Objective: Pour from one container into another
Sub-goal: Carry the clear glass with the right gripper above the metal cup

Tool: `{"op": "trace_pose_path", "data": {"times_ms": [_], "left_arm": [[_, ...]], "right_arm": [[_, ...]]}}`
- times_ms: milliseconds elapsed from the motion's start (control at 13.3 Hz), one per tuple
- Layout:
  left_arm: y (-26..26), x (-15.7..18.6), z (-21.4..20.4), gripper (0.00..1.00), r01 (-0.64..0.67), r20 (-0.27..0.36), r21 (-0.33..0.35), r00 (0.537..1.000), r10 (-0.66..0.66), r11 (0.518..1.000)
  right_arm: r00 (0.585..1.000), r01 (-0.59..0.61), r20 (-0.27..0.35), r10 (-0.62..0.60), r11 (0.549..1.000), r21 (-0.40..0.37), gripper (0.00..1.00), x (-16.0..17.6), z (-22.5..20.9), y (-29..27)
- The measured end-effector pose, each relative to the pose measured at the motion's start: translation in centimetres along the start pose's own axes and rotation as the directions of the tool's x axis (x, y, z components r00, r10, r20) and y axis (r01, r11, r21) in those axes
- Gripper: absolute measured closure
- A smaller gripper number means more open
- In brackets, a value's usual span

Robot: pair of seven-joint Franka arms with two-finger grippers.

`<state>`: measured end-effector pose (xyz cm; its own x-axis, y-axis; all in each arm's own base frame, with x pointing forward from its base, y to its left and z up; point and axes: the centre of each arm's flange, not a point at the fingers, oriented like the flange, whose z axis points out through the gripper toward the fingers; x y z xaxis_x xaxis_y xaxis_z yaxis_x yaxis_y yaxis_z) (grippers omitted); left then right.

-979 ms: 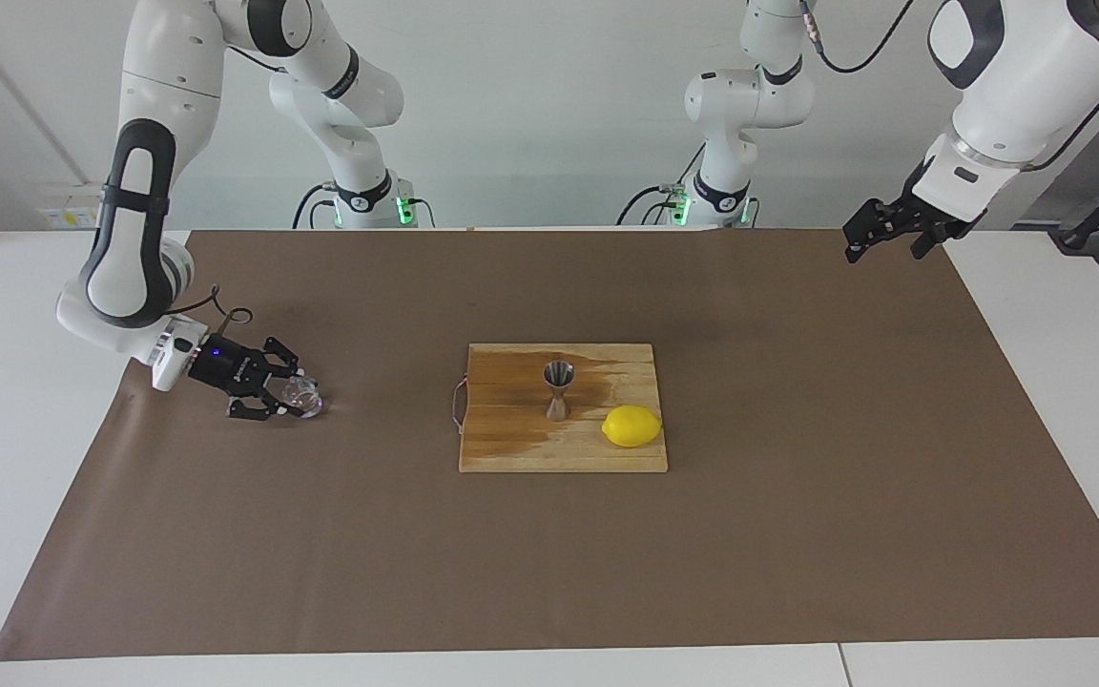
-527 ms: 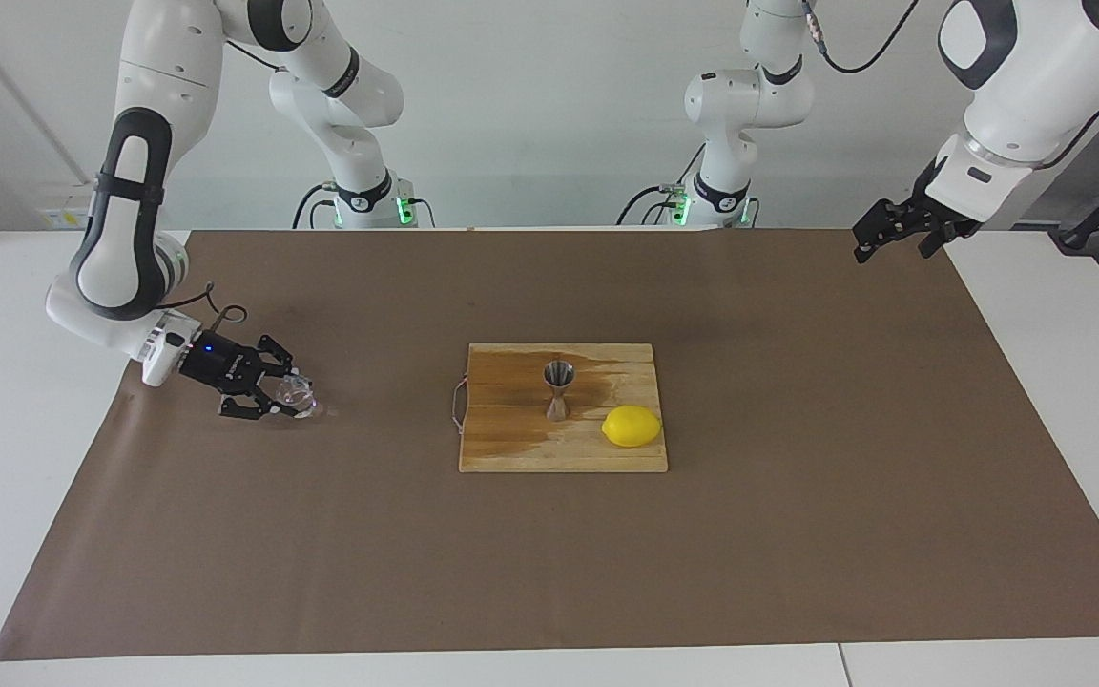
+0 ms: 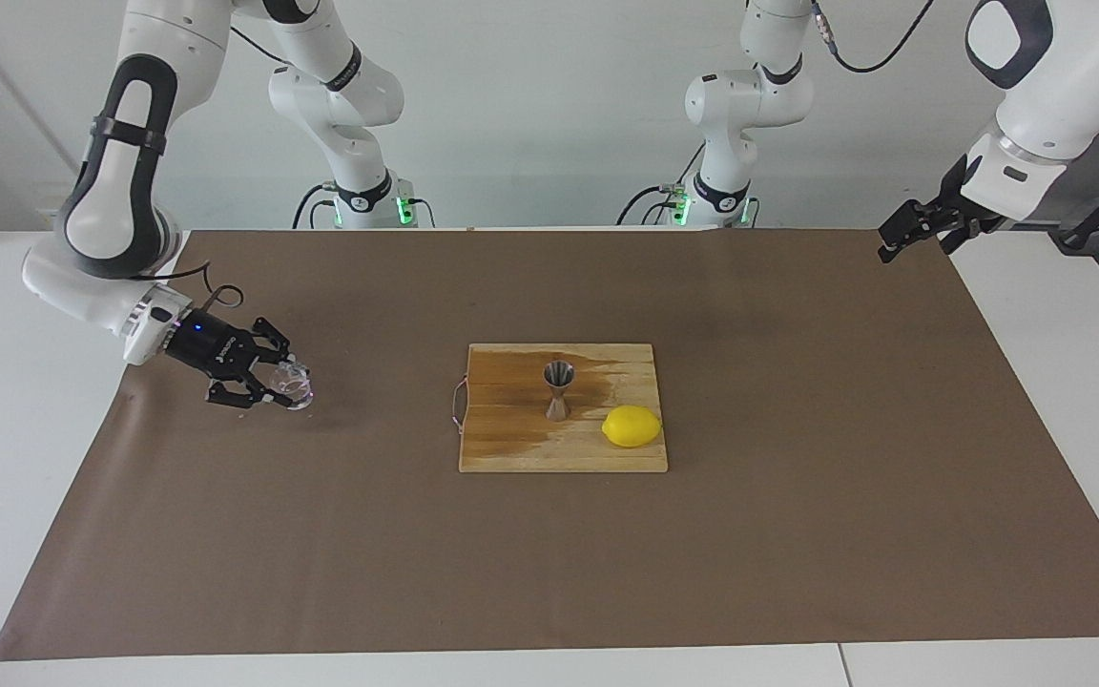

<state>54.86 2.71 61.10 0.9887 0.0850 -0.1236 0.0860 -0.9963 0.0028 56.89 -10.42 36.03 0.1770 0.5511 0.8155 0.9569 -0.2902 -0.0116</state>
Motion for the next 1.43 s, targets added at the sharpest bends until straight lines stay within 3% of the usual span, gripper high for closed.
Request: {"op": "trace_pose_path", "data": {"times_ms": [452,904,1130,1432], "left_arm": [[0.0,0.0,0.0,0.0,0.0,0.0,0.0,1.0,0.0,1.0],[1.2,0.0,-0.1,0.0,-0.024,-0.01,0.002,1.0,0.024,1.0],[2.5,0.5,-0.5,0.0,-0.046,-0.062,0.002,0.997,0.046,0.999],[3.1,1.4,-1.4,0.0,-0.057,-0.155,0.001,0.986,0.057,0.998]], "right_arm": [[1.0,0.001,0.005,-0.001,1.0,0.029,0.52,7.3,4.0,0.0],[0.988,-0.011,0.153,-0.001,0.997,0.079,0.52,14.6,9.4,-2.3],[0.982,-0.019,0.191,0.004,0.997,0.08,0.52,18.4,13.5,-4.2],[0.976,0.004,0.218,-0.023,0.996,0.084,0.52,21.2,16.8,-6.2]]}}
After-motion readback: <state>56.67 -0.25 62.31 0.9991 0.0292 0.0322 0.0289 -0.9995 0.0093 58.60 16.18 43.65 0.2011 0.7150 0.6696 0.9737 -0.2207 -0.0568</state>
